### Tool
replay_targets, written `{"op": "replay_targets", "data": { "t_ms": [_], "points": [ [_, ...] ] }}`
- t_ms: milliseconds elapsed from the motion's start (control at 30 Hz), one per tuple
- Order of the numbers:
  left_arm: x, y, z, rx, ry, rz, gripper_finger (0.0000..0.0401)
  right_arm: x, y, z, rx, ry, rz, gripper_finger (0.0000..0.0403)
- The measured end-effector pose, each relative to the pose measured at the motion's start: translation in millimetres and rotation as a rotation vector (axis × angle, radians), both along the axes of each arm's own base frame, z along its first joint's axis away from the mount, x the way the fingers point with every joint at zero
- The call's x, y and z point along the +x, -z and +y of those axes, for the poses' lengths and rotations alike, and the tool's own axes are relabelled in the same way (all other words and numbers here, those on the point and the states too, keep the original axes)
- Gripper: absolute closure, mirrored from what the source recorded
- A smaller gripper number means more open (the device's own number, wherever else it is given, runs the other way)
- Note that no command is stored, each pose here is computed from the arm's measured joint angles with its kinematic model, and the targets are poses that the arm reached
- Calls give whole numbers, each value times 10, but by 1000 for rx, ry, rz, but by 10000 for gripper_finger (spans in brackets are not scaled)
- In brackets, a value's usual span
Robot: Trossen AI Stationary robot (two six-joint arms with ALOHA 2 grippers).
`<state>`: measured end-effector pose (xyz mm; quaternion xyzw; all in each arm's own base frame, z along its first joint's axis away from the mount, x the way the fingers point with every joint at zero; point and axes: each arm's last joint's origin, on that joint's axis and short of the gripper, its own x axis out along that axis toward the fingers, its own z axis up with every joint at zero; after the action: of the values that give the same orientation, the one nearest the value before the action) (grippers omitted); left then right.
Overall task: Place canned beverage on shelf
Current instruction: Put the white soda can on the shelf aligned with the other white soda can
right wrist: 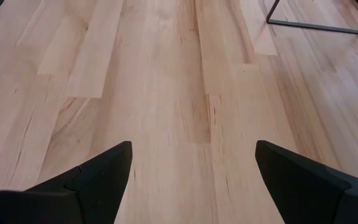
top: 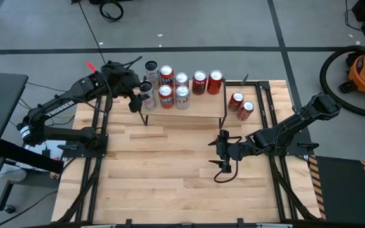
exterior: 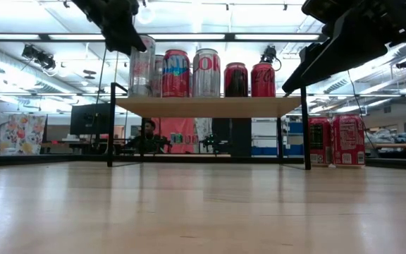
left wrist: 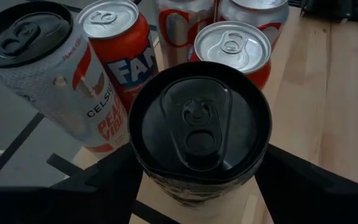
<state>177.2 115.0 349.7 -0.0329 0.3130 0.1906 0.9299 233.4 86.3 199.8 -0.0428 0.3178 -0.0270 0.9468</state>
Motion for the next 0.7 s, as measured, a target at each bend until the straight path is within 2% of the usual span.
{"op": "replay_targets", "data": {
  "t_ms": [233,700],
  "points": [
    [12,40,10,-19,-37,25,87,1,-1,0,0,0,-1,51],
    [44,12,-33,13,-29,13,83,2,-3,1,0,-1,-3,51]
  ]
}}
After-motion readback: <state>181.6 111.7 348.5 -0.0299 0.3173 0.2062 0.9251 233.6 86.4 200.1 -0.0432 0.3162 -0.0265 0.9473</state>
